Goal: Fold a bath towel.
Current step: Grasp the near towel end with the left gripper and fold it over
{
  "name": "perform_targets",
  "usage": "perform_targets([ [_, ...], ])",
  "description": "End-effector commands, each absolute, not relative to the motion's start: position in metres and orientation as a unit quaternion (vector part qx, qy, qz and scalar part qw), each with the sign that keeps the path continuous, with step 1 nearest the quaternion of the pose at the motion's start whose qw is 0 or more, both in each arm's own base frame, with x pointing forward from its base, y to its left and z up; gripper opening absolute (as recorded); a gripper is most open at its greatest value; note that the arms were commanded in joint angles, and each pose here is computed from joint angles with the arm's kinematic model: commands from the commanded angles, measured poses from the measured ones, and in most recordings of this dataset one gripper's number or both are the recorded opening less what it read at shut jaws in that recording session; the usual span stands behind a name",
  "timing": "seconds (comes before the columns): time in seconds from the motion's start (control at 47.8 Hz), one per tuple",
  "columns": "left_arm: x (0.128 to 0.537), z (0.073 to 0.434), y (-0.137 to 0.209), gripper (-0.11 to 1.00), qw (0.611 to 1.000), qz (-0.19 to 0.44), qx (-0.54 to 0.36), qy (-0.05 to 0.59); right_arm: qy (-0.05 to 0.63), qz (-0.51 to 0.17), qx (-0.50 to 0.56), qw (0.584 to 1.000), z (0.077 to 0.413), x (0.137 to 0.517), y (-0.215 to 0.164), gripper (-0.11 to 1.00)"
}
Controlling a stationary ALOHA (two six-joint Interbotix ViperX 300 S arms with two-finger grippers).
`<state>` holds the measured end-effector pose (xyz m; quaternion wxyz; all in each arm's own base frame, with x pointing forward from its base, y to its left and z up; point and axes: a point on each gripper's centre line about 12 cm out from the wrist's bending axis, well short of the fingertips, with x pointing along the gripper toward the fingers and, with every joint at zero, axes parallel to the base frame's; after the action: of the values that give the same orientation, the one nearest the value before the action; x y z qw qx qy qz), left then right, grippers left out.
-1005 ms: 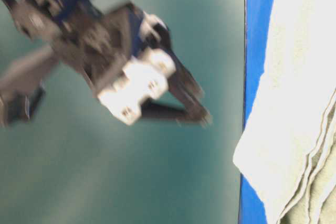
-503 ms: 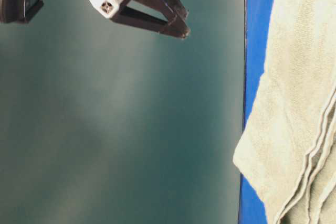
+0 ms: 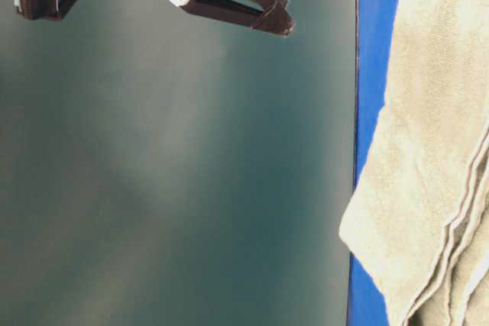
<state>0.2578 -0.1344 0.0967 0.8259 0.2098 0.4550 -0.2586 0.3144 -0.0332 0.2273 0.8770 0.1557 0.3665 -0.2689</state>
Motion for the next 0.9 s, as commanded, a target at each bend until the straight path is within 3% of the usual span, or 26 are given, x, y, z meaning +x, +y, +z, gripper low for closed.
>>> perform_targets([
  [0.0,0.263,0.093,-0.136,0.77,0.826,-0.258,0.210,0.454,0.356,-0.266,0.157,0.882,0.234,0.315,-0.034,0.65],
  [0.147,0.267,0.097,-0.138,0.68,0.828,-0.259,0.210,0.451,0.358,-0.267,0.156,0.881,0.233,0.314,-0.034,0.65],
  [0.377,0.275,0.123,-0.128,0.11,0.829,-0.242,0.205,0.462,0.357,-0.266,0.157,0.881,0.233,0.314,-0.034,0.65],
  [0.607,0.300,0.179,-0.088,0.10,0.856,-0.185,0.204,0.437,0.358,-0.266,0.157,0.881,0.232,0.314,-0.034,0.65],
  [0.879,0.351,0.202,-0.015,0.10,0.866,-0.107,0.290,0.392,0.362,-0.269,0.155,0.879,0.229,0.312,-0.034,0.65],
])
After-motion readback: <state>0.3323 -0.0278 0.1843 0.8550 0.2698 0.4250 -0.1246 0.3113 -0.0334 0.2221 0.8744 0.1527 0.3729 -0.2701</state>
